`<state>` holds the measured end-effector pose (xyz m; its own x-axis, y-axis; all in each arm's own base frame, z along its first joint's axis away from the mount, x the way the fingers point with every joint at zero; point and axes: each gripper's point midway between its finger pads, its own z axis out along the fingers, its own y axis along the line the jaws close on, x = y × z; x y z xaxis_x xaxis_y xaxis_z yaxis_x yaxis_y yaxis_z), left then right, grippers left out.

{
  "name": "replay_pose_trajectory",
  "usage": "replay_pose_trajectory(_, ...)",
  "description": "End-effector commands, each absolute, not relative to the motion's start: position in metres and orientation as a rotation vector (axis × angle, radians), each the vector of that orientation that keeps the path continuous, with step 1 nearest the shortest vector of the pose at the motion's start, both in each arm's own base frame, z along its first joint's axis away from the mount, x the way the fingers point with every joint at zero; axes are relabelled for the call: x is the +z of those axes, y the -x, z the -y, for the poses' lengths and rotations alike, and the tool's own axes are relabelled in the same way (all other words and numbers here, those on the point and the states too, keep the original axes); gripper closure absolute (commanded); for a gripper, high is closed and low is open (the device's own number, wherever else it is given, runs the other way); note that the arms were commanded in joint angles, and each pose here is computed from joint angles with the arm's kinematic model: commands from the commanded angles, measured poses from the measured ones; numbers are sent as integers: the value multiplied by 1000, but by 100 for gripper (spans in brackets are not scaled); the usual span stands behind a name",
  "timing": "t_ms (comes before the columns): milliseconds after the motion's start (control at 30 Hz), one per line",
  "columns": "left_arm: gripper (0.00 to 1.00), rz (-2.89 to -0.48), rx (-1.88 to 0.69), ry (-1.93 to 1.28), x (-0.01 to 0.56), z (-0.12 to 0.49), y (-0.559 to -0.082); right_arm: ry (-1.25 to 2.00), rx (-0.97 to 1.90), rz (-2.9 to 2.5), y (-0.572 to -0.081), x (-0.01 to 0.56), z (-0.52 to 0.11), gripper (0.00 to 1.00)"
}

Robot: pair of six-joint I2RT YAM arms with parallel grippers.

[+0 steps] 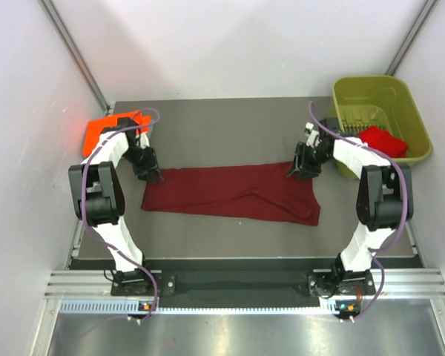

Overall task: Fold and stack the t-shirts
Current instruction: Fold the tshirt

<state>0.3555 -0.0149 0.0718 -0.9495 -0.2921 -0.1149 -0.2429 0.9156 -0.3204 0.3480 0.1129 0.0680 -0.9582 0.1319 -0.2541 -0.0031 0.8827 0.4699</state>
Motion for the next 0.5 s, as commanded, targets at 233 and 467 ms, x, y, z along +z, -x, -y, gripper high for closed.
replay_pose_trajectory(233, 62, -3005, -478, 408, 54, 43, -341, 124, 861, -2711, -386, 79, -178, 55)
replay_pose_trajectory(467, 62, -3017, -434, 419, 53, 38, -338, 108, 857, -2811, -361, 59, -180, 55)
